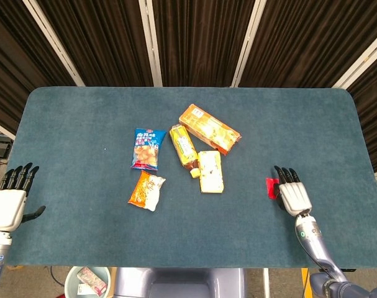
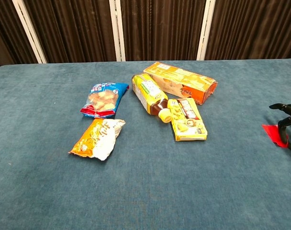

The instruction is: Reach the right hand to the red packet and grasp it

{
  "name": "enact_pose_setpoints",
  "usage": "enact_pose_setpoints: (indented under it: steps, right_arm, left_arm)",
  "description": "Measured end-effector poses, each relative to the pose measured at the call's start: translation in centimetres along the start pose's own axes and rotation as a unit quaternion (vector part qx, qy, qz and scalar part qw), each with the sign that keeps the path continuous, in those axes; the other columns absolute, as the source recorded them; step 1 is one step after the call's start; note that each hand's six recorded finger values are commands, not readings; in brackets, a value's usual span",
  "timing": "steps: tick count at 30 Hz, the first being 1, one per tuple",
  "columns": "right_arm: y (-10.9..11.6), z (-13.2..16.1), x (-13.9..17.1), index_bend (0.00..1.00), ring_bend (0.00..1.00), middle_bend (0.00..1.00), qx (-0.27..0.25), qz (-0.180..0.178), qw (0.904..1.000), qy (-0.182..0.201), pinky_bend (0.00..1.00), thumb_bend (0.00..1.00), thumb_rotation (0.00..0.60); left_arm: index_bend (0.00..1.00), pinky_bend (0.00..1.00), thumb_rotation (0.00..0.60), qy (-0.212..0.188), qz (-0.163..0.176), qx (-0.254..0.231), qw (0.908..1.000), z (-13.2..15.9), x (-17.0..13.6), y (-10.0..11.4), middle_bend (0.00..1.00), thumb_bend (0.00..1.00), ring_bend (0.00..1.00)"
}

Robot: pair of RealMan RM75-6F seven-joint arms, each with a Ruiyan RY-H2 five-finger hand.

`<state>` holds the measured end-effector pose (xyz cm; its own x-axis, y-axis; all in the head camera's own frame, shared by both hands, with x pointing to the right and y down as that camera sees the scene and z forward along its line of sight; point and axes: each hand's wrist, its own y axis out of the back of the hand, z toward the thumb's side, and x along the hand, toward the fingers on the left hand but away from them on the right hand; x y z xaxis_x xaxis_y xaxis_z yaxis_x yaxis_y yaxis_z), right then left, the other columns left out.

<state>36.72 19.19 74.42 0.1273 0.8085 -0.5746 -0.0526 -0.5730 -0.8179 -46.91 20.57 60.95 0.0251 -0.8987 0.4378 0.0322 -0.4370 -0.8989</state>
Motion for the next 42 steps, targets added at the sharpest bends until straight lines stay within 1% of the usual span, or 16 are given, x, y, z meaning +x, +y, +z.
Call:
enact_pose_setpoints:
  steps: [4, 8, 14, 23, 33, 38, 41, 42]
  right_arm:
    - [0.0, -0.1, -0.1, 0.59, 0.0, 0.02, -0.003, 0.002, 1.0, -0.002, 0.0, 0.39, 0.6]
    - [0.3, -0.2, -0.2, 0.59, 0.0, 0.03, 0.0, -0.004, 1.0, -0.002, 0.0, 0.4, 0.6]
    - [1.7, -0.5, -0.6, 0.59, 0.0, 0.03, 0.012, -0.019, 0.9997, 0.001, 0.0, 0.4, 0.6]
    - [5.6, -0.7, -2.6, 0.59, 0.0, 0.03, 0.045, -0.054, 0.9975, 0.009, 0.0, 0.4, 0.6]
    - [11.2, 0.8, -4.5, 0.58, 0.0, 0.03, 0.054, -0.115, 0.9915, 0.025, 0.0, 0.4, 0.6]
    - [13.1, 1.5, -3.6, 0.57, 0.0, 0.02, 0.048, -0.145, 0.9878, 0.029, 0.0, 0.4, 0.6]
    - [13.7, 1.3, -1.7, 0.56, 0.0, 0.02, 0.045, -0.163, 0.9854, 0.021, 0.0, 0.4, 0.6]
    - [13.7, 1.1, -0.5, 0.56, 0.0, 0.02, 0.043, -0.169, 0.9845, 0.015, 0.0, 0.4, 0.6]
  left_arm:
    - [0.0, 0.08, 0.6, 0.0, 0.002, -0.001, 1.0, 0.0, 0.0, 0.1, 0.0, 0.17, 0.0]
    - [0.0, 0.08, 0.6, -0.001, 0.002, -0.001, 1.0, 0.0, 0.0, 0.1, 0.0, 0.17, 0.0]
    - [0.0, 0.08, 0.6, -0.002, 0.003, -0.001, 1.0, 0.1, -0.1, 0.1, 0.0, 0.17, 0.0]
    - [0.0, 0.08, 0.6, -0.006, 0.0, 0.0, 1.0, 0.4, 0.0, 0.0, 0.0, 0.17, 0.0]
    - [0.0, 0.08, 0.6, -0.01, 0.004, 0.001, 0.9999, 0.6, -0.2, 0.1, 0.0, 0.17, 0.0]
    - [0.0, 0.08, 0.6, -0.013, 0.009, -0.003, 0.9999, 0.7, -0.4, 0.5, 0.0, 0.17, 0.0]
    - [0.0, 0.08, 0.6, -0.017, 0.011, -0.009, 0.9997, 0.8, -0.6, 0.8, 0.0, 0.17, 0.0]
    - [0.0, 0.08, 0.6, -0.019, 0.012, -0.01, 0.9997, 0.8, -0.6, 0.8, 0.0, 0.17, 0.0]
